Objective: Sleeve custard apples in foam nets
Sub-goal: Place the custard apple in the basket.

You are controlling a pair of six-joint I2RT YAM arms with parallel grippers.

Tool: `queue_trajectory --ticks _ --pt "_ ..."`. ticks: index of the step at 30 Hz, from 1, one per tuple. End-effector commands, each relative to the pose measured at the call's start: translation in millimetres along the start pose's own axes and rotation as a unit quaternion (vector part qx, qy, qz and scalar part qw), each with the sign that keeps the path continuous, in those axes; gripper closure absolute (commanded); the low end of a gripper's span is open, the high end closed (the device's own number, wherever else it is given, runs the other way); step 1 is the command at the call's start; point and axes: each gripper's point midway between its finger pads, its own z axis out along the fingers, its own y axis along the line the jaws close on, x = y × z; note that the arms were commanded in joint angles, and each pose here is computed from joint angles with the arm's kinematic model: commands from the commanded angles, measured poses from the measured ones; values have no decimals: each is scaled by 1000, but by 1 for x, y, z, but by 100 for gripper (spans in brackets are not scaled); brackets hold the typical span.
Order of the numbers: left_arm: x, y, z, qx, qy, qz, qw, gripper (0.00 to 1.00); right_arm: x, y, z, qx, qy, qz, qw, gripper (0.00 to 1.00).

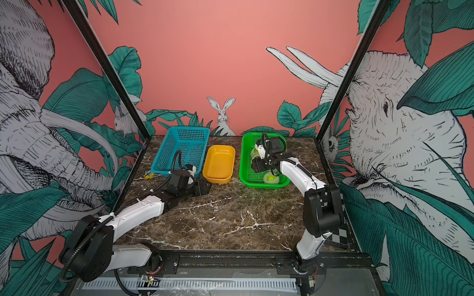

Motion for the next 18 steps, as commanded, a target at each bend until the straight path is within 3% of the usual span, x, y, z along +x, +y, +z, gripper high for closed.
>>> queue_trajectory --ticks 1,10,18 --pt "-3 4 -3 -8 -11 -4 1000 1 -4 -9 16 17 -7 3 1000 28" --pt "1 8 -4 -12 -10 -10 1000 1 22 -19 61 23 38 24 999 28" --pt "1 8 -4 -11 -10 -10 1000 1 26 -18 75 23 45 34 998 27"
